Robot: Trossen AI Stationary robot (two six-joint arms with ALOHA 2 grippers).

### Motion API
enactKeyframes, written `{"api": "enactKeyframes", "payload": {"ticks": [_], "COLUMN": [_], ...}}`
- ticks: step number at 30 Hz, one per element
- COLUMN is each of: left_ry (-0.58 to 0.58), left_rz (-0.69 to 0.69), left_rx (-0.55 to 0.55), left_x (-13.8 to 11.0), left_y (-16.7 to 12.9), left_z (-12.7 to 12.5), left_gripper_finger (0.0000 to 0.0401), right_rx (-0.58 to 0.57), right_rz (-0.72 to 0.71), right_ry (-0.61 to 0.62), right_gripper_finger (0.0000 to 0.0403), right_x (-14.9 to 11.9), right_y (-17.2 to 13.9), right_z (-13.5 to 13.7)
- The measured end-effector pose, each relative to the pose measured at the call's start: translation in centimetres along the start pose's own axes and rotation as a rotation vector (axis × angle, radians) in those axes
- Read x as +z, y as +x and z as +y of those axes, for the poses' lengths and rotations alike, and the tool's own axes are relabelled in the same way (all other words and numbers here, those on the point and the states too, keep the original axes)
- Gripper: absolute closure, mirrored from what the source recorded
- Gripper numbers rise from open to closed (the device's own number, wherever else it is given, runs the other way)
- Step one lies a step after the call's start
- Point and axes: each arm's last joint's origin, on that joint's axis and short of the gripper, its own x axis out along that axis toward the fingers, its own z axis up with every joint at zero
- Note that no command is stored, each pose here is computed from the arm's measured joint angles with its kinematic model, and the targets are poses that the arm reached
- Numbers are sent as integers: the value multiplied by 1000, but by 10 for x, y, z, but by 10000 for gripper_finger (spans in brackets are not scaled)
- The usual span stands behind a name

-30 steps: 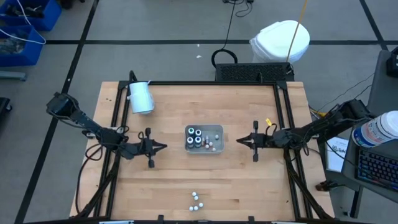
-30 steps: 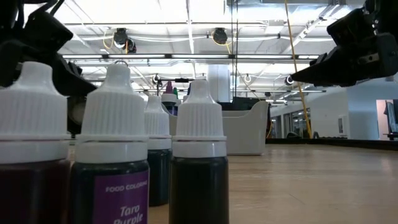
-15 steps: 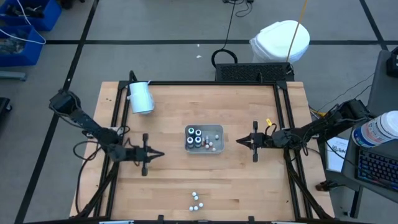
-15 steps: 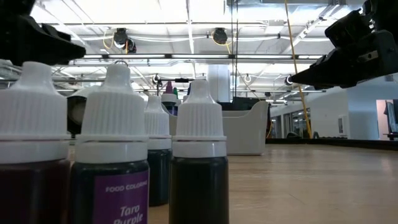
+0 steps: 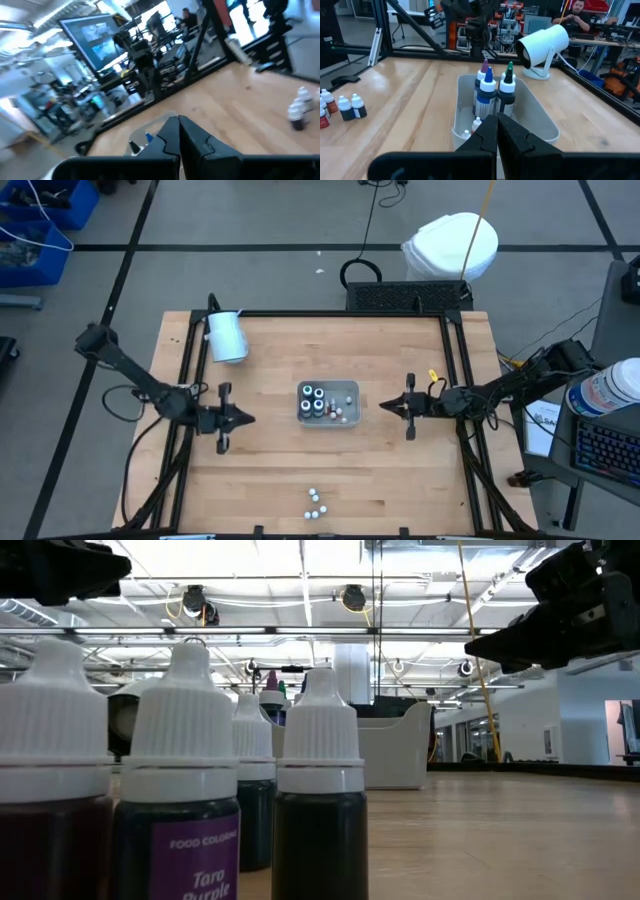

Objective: Pick & Place food coloring
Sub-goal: Put the small red food coloring bottle into the gray bin

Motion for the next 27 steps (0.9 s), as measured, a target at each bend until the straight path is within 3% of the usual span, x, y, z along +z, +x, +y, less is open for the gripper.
{"api": "enactKeyframes", "payload": {"ticks": [8,13,17,21,27], "left_ry": [-204,-233,-276,-409,-544], "left_rz": [-18,40,1,35,104], "left_rx": [-70,-115,-80,-4,119], "left_x": [-5,-20,-30,-31,-37], "left_y": [-22,-24,-24,-23,-23], "left_z": [20,14,10,12,13], "left_gripper_finger": [398,398,399,387,376], "right_rx": [1,22,78,70,124], "right_rz": [3,2,-27,-86,108], "right_ry": [-20,-24,-57,-39,-89], "right_gripper_finger": [403,403,403,403,403], "right_x": [0,0,2,14,53], "right_y": [0,0,0,3,36], "right_z": [0,1,2,3,30]}}
